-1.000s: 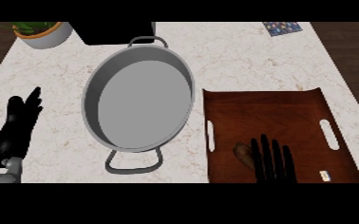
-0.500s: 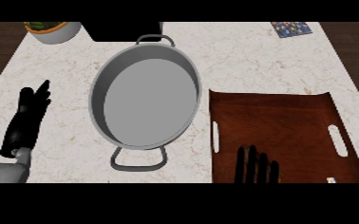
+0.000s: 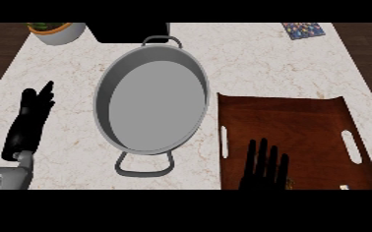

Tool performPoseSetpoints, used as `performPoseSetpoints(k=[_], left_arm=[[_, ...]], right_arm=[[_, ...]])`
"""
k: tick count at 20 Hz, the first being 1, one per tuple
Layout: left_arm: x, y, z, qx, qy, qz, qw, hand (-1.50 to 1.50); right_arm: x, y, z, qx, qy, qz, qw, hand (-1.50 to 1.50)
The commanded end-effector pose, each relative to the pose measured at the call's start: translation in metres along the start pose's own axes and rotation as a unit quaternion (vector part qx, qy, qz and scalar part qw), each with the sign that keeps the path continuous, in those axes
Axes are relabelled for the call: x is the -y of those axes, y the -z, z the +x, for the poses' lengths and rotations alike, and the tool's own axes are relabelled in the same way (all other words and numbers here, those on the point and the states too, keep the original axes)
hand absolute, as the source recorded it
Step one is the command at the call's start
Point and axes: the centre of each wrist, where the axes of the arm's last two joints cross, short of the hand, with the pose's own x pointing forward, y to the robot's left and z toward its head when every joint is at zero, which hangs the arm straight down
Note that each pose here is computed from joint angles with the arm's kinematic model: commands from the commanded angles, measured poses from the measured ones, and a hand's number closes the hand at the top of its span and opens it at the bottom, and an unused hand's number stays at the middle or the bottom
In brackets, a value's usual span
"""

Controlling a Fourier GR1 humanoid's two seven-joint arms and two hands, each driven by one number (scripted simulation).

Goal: Pick the sweet potato from the tray and place it in the pot

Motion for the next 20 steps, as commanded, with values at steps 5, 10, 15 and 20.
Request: performPoseSetpoints(k=[5, 10, 15, 20], left_arm=[[0.003, 0.003, -0.001, -0.007, -0.001, 0.003, 1.0000, 0.00], [0.012, 0.006, -0.007, -0.001, -0.007, 0.001, 1.0000, 0.00], [0.012, -0.001, -0.003, 0.001, 0.007, 0.006, 1.0000, 0.00], [0.006, 0.005, 0.008, 0.005, 0.002, 0.001, 1.0000, 0.00]], right_arm=[[-0.026, 0.033, 0.001, -0.017, -0.004, 0.007, 1.000, -1.50], [-0.017, 0.049, -0.005, -0.014, -0.021, -0.011, 1.000, -1.50], [-0.053, 0.053, -0.013, -0.034, -0.019, 0.013, 0.999, -1.50], [-0.018, 0.056, -0.010, -0.043, -0.021, 0.028, 0.998, -1.50]])
